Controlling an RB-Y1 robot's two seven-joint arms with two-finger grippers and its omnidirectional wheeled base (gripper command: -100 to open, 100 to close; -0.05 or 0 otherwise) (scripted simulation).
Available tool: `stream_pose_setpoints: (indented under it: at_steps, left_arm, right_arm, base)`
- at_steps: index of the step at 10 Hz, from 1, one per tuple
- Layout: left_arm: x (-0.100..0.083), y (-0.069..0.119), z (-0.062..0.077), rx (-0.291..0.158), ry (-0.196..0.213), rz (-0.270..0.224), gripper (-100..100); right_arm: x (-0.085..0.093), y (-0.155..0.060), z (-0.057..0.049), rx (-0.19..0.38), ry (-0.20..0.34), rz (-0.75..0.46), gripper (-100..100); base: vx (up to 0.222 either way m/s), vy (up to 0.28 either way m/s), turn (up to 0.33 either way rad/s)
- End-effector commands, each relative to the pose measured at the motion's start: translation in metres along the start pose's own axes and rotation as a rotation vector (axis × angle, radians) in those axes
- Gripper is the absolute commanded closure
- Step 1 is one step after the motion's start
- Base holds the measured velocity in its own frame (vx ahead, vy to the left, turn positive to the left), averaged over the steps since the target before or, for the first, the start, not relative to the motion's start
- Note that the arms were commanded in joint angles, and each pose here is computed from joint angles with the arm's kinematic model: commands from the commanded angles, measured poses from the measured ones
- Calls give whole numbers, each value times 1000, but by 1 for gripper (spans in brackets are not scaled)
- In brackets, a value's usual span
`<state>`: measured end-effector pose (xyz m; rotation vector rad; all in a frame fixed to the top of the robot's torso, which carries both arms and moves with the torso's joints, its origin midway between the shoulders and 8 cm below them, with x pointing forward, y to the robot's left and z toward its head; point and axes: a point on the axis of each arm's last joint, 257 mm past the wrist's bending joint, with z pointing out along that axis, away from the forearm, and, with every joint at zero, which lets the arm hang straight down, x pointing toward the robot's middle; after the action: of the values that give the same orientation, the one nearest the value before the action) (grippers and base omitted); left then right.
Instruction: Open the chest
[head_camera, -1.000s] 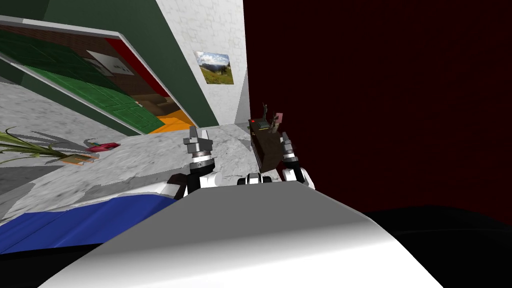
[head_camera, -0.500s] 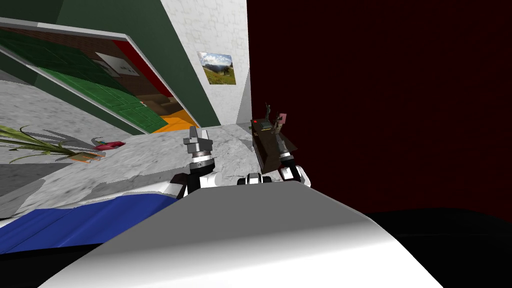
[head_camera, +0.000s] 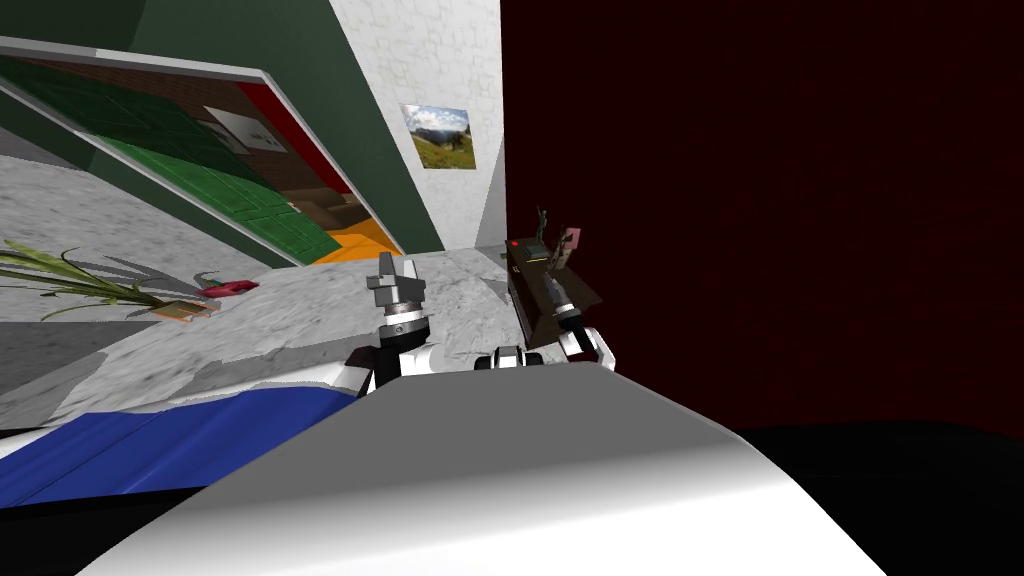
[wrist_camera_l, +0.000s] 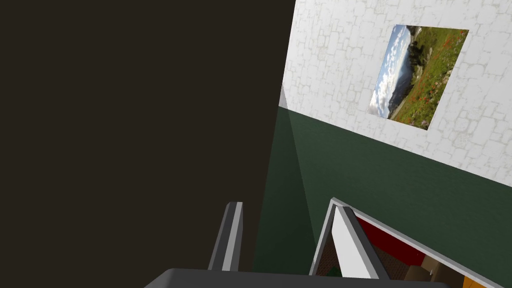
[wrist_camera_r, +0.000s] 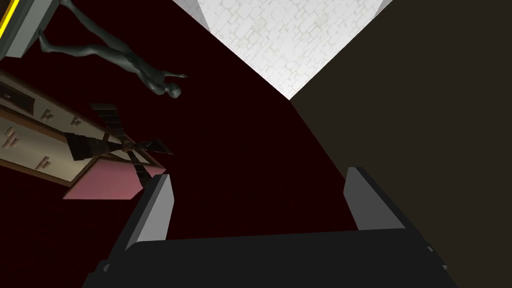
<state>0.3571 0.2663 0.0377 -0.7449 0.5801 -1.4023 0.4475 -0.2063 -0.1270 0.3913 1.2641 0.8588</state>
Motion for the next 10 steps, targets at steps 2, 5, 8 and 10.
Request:
stream_pose_setpoints:
  at_steps: [2,5,8,10]
  left_arm:
    - [0,0,0,0,0,0,0]
    - [0,0,0,0,0,0,0]
    - [0,0,0,0,0,0,0]
    - [0,0,0,0,0,0,0]
  right_arm:
    - [28,-17,9,33,80,-154,-100]
    - [41,-27,12,45,120,-261,-100]
    - [66,-49,17,70,203,-415,-100]
    - [77,-62,19,80,247,-507,-100]
  base:
    - [41,52,37]
    - [32,50,32]
    - [39,58,41]
    - [33,55,38]
